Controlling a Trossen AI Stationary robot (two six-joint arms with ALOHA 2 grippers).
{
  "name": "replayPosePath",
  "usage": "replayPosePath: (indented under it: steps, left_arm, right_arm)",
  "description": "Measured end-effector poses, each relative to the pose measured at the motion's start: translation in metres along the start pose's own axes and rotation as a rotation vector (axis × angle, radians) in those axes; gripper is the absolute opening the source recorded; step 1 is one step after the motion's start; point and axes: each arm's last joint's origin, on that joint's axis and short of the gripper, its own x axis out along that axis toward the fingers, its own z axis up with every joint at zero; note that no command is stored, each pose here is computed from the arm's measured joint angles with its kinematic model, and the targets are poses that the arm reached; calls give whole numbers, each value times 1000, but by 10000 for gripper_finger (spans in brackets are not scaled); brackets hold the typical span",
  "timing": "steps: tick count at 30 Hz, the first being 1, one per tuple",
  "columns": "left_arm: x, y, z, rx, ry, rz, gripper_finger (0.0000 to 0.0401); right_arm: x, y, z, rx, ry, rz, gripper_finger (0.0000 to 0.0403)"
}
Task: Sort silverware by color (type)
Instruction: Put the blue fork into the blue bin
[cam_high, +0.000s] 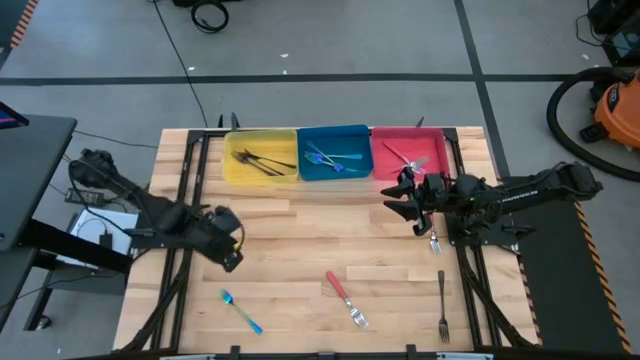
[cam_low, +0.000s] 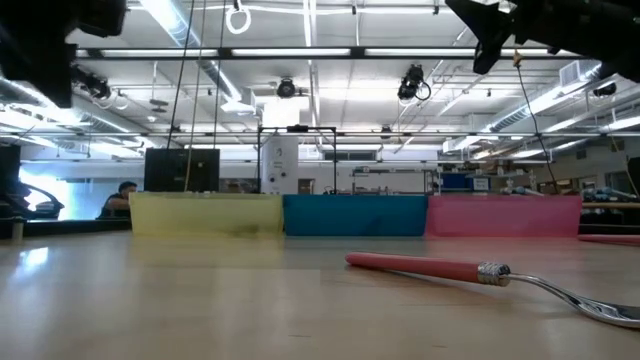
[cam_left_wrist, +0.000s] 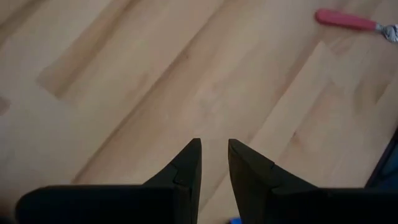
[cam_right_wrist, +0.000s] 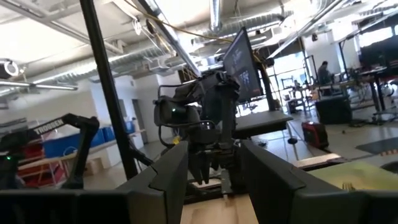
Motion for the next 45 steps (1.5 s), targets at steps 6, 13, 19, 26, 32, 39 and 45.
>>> replayPosePath:
  steps: [6,13,19,26,32,39,45]
  left_arm:
    - [-8,-7,-24,-60,17,-33,80]
    - [-17,-13,-52,-138,74,-85,80]
    - [-25,-16,-69,-176,100,-134,80]
    - [-22,-20,-88,-237,79,-116,80]
    - [-12,-24,-108,-269,96,-46,80]
    - [4,-29,-120,-264,81,35,80]
    - [18,-32,-127,-293,85,116,80]
  right_arm:
    - [0,7,-2,27,12,27,156]
    - [3,10,-11,36,47,-15,156]
    - [8,9,-17,61,29,-66,156]
    - [14,8,-25,103,12,-56,156]
    - [18,7,-32,151,12,-54,156]
    - [20,10,-38,160,5,-36,156]
    - [22,15,-40,170,3,-7,156]
